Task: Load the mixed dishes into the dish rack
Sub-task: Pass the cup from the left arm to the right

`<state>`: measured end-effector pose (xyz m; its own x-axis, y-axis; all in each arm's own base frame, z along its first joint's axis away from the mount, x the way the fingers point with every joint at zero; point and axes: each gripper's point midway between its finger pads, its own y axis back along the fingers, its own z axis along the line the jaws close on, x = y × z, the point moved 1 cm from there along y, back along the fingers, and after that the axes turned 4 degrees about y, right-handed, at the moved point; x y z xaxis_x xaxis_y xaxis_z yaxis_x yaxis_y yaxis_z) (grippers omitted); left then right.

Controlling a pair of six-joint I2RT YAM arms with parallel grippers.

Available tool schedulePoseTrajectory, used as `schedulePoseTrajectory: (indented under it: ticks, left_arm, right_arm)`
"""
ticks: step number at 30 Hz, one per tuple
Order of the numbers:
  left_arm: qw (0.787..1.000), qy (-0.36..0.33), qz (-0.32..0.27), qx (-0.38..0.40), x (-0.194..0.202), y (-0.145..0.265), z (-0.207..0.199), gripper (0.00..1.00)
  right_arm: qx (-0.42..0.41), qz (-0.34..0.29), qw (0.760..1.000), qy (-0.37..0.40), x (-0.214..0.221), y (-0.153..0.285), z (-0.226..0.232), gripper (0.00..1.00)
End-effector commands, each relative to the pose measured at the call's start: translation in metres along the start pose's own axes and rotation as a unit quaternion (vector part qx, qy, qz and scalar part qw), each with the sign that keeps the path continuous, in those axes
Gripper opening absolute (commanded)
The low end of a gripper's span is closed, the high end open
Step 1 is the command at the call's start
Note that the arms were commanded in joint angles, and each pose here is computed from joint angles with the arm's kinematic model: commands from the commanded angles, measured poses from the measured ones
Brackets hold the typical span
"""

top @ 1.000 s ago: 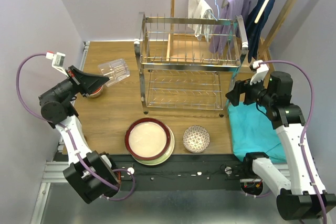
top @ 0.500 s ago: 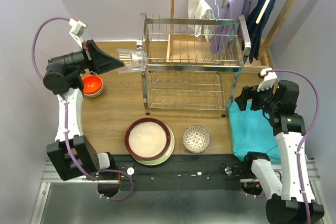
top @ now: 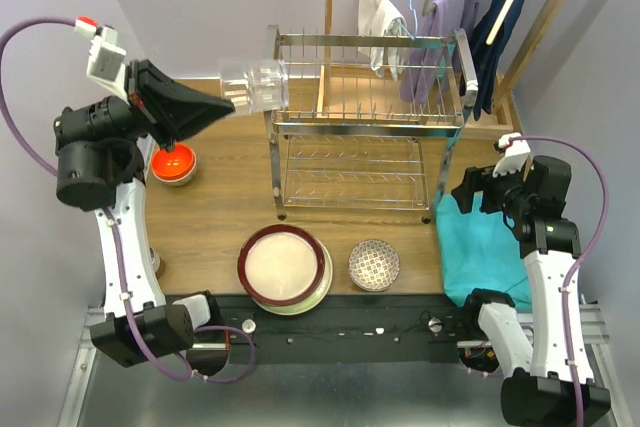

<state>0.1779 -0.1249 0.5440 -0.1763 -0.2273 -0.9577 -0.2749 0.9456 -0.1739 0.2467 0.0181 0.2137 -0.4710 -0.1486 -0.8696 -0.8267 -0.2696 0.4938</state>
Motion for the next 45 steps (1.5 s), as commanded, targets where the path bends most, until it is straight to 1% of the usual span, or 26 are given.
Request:
schedulePoseTrajectory:
  ticks: [1, 3, 4, 6, 7, 10, 12, 13, 14, 17, 18, 21, 24, 28, 29, 30, 31, 32, 33, 36, 37, 38, 40, 41, 42, 45]
  left_arm:
    - [0.972, 0.070, -0.184, -0.125, -0.062, 0.004, 0.091, 0.00]
    - [0.963, -0.014, -0.193, -0.187, -0.083, -0.002, 0.108, 0.00]
    - [0.945, 0.018, -0.207, -0.254, -0.079, 0.004, 0.139, 0.00]
    - [0.937, -0.018, -0.199, -0.287, -0.081, -0.007, 0.146, 0.00]
    - [0.924, 0.003, -0.188, -0.333, -0.069, -0.005, 0.165, 0.00]
    - [0.920, -0.025, -0.143, -0.365, -0.041, -0.027, 0.161, 0.00]
    - [0.900, -0.047, -0.129, -0.414, -0.017, -0.025, 0.171, 0.00]
    - [0.908, -0.098, -0.126, -0.388, -0.016, -0.040, 0.139, 0.00]
    - [0.892, -0.113, -0.131, -0.418, -0.011, -0.034, 0.139, 0.00]
    - [0.900, -0.151, -0.097, -0.398, 0.026, -0.049, 0.107, 0.00]
    - [0.891, -0.153, -0.076, -0.422, 0.050, -0.046, 0.113, 0.00]
    - [0.893, -0.181, -0.052, -0.408, 0.071, -0.043, 0.096, 0.00]
    - [0.875, -0.201, -0.023, -0.440, 0.088, -0.032, 0.103, 0.00]
    - [0.836, -0.283, -0.011, -0.470, 0.090, -0.021, 0.112, 0.00]
    - [0.817, -0.300, -0.052, -0.490, 0.073, -0.017, 0.109, 0.00]
    - [0.791, -0.363, -0.031, -0.492, 0.070, -0.016, 0.107, 0.00]
    - [0.789, -0.390, -0.021, -0.475, 0.086, -0.025, 0.101, 0.00]
    - [0.773, -0.411, -0.060, -0.480, 0.071, -0.024, 0.091, 0.00]
    - [0.765, -0.431, -0.062, -0.474, 0.072, -0.026, 0.087, 0.00]
    - [0.750, -0.493, -0.061, -0.438, 0.075, -0.038, 0.068, 0.00]
    - [0.728, -0.535, -0.041, -0.427, 0.081, -0.040, 0.064, 0.00]
    - [0.726, -0.553, -0.057, -0.405, 0.081, -0.047, 0.047, 0.00]
    - [0.694, -0.614, -0.041, -0.375, 0.101, -0.052, 0.035, 0.00]
    - [0.660, -0.654, -0.053, -0.365, 0.099, -0.052, 0.018, 0.00]
    - [0.648, -0.671, -0.055, -0.356, 0.104, -0.053, 0.012, 0.00]
    - [0.635, -0.703, -0.054, -0.315, 0.127, -0.057, -0.009, 0.00]
  right_arm:
    - [0.010, -0.007, 1.000, -0.012, 0.001, 0.001, -0.006, 0.95]
    - [0.013, -0.010, 1.000, -0.012, 0.001, 0.000, -0.006, 0.95]
    - [0.013, -0.017, 1.000, -0.013, -0.001, 0.001, -0.005, 0.95]
    - [0.014, -0.020, 1.000, -0.015, 0.001, 0.001, -0.005, 0.95]
    - [0.017, -0.027, 0.999, -0.015, -0.001, 0.003, -0.005, 0.95]
    - [0.022, -0.038, 0.999, -0.014, -0.006, 0.008, -0.004, 0.95]
    - [0.014, -0.058, 0.998, -0.016, -0.018, 0.017, 0.002, 0.95]
    - [0.013, -0.061, 0.998, -0.024, -0.022, 0.019, 0.004, 0.95]
    - [0.015, -0.066, 0.997, -0.027, -0.027, 0.022, 0.004, 0.95]
    - [0.027, -0.081, 0.995, -0.042, -0.044, 0.027, 0.000, 0.95]
    - [0.024, -0.084, 0.995, -0.047, -0.049, 0.027, 0.000, 0.95]
    - [-0.012, -0.106, 0.992, -0.072, -0.066, 0.034, 0.014, 0.95]
    - [-0.034, -0.114, 0.988, -0.102, -0.071, 0.037, 0.023, 0.95]
    - [-0.025, -0.115, 0.987, -0.113, -0.067, 0.040, 0.023, 0.95]
    - [-0.028, -0.116, 0.987, -0.110, -0.068, 0.040, 0.024, 0.95]
    - [-0.031, -0.118, 0.986, -0.110, -0.069, 0.041, 0.025, 0.95]
    - [-0.036, -0.117, 0.986, -0.115, -0.070, 0.042, 0.027, 0.95]
    - [-0.040, -0.120, 0.985, -0.116, -0.073, 0.043, 0.028, 0.95]
    - [-0.048, -0.126, 0.984, -0.116, -0.078, 0.045, 0.031, 0.95]
    - [-0.078, -0.133, 0.980, -0.128, -0.087, 0.046, 0.039, 0.95]
    - [-0.087, -0.136, 0.977, -0.137, -0.091, 0.047, 0.042, 0.95]
    - [-0.093, -0.137, 0.976, -0.142, -0.092, 0.046, 0.043, 0.95]
    - [-0.118, -0.140, 0.971, -0.154, -0.098, 0.047, 0.050, 0.95]
    - [-0.125, -0.142, 0.969, -0.158, -0.100, 0.048, 0.052, 0.95]
    - [-0.128, -0.145, 0.968, -0.161, -0.102, 0.050, 0.053, 0.95]
    - [-0.150, -0.155, 0.964, -0.156, -0.110, 0.059, 0.063, 0.99]
